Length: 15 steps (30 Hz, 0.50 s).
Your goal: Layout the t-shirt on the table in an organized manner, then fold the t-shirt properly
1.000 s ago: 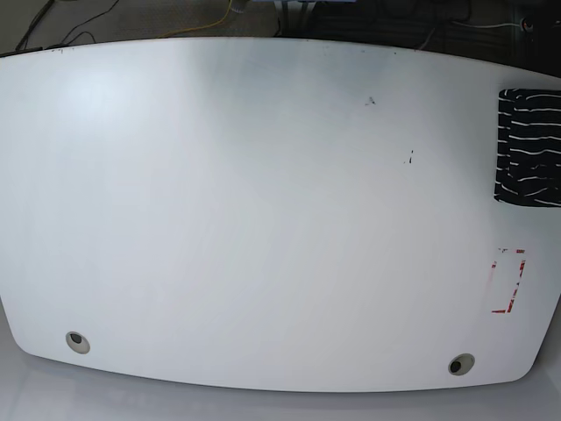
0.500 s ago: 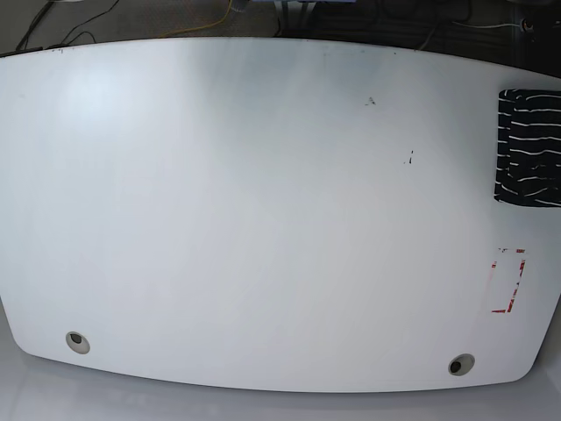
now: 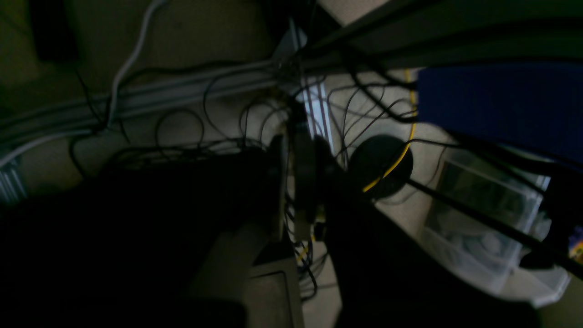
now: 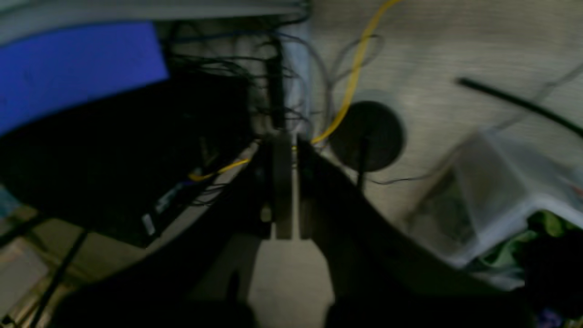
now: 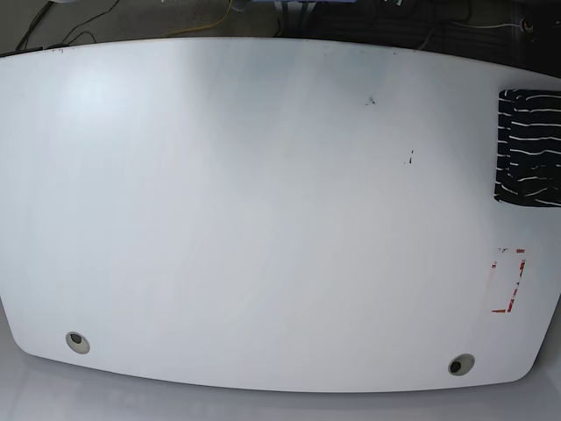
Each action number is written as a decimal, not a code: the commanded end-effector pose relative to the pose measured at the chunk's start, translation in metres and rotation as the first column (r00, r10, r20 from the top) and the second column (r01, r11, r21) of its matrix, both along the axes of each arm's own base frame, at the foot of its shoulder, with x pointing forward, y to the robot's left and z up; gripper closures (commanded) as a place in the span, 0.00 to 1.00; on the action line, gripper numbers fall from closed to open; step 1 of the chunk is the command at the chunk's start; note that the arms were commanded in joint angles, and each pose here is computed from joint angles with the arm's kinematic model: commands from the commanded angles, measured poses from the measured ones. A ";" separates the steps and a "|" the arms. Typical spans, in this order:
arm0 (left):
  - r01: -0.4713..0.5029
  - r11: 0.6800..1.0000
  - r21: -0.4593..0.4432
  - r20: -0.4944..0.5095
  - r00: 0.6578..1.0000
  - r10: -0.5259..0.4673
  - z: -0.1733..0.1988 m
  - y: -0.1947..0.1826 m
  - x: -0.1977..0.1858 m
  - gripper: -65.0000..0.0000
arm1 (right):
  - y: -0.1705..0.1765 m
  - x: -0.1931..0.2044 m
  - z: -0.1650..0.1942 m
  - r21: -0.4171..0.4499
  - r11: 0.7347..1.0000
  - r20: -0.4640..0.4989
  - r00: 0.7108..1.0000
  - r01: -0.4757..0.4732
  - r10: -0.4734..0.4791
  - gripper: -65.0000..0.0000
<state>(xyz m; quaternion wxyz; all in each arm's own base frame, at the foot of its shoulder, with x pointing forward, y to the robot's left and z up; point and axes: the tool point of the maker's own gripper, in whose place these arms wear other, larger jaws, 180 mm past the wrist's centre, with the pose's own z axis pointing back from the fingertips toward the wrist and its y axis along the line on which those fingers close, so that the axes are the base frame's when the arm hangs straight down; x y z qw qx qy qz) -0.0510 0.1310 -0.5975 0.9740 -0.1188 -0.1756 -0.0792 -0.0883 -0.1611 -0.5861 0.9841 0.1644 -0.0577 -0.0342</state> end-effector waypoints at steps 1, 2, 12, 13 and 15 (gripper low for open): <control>-0.012 1.000 -0.007 -0.029 1.000 0.011 -0.007 0.002 -0.007 0.97 | -0.002 0.000 -0.003 0.005 1.000 0.005 1.000 0.012 -0.012 0.97; -0.017 1.000 -0.010 -0.043 0.999 0.017 -0.011 0.002 -0.007 0.97 | 0.000 0.001 -0.006 0.009 1.000 0.003 1.000 0.008 -0.008 0.97; -0.014 0.999 0.053 -0.152 0.988 0.022 -0.041 0.016 -0.008 0.97 | 0.018 0.017 -0.029 0.057 0.998 -0.039 0.999 0.002 0.000 0.97; -0.013 0.998 0.054 -0.157 0.987 0.022 -0.043 0.016 -0.004 0.97 | 0.017 0.020 -0.030 0.055 0.998 -0.039 0.999 0.003 0.000 0.97; -0.009 0.998 0.056 -0.178 0.984 0.018 -0.047 0.014 -0.003 0.97 | 0.011 0.025 -0.033 0.034 0.999 -0.040 0.999 0.002 0.000 0.97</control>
